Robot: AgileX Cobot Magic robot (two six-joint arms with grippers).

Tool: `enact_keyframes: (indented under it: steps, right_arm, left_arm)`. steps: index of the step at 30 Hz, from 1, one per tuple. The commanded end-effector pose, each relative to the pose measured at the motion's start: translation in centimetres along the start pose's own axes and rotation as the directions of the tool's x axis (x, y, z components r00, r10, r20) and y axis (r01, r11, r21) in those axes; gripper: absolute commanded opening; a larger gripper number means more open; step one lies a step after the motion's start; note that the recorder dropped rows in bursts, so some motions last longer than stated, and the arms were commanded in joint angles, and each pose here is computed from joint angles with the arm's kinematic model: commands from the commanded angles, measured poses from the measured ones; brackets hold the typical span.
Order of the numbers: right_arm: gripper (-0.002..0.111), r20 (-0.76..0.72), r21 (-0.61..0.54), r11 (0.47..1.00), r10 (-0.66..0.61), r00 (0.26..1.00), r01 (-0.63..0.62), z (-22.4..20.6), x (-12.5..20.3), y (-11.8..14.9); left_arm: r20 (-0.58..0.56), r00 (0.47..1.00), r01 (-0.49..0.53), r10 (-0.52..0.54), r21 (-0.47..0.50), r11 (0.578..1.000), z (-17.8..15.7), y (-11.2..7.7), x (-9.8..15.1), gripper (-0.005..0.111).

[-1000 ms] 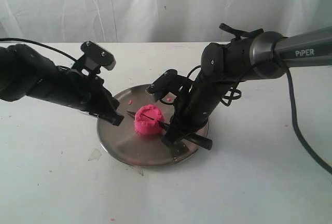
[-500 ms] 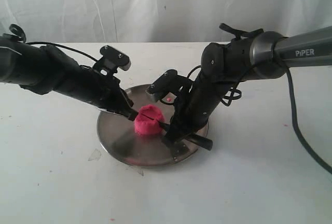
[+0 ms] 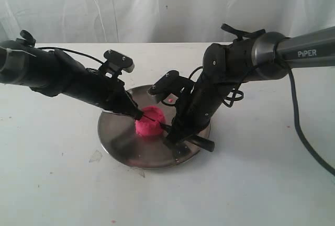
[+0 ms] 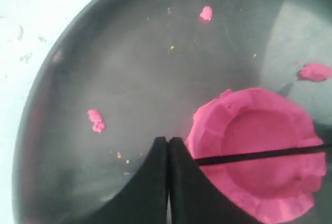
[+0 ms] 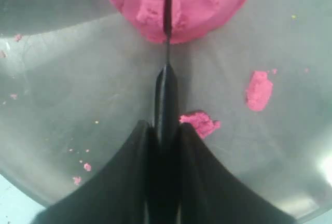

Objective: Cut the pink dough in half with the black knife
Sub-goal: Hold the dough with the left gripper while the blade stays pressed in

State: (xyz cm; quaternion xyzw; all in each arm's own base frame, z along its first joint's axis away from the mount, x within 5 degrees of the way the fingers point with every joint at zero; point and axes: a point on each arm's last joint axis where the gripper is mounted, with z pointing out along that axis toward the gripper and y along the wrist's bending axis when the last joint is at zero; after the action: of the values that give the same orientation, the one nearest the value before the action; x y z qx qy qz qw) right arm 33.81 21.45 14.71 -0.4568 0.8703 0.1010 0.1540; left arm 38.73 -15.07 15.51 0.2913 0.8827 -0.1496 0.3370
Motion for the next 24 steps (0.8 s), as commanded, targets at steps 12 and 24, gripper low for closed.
enact_keyframes:
  steps: [12,24]
  right_arm:
    - [0.000,-0.001,-0.005,1.000,0.005,1.000,-0.005,0.0,0.0,-0.1]
    - [0.000,-0.008,-0.010,1.000,0.004,1.000,-0.005,0.0,0.1,0.0]
  left_arm:
    - [-0.021,0.999,0.035,-0.033,0.089,0.995,1.5,-0.5,0.2,0.000]
    - [0.032,0.999,0.017,-0.019,0.059,0.998,-0.1,-0.5,-1.2,0.000]
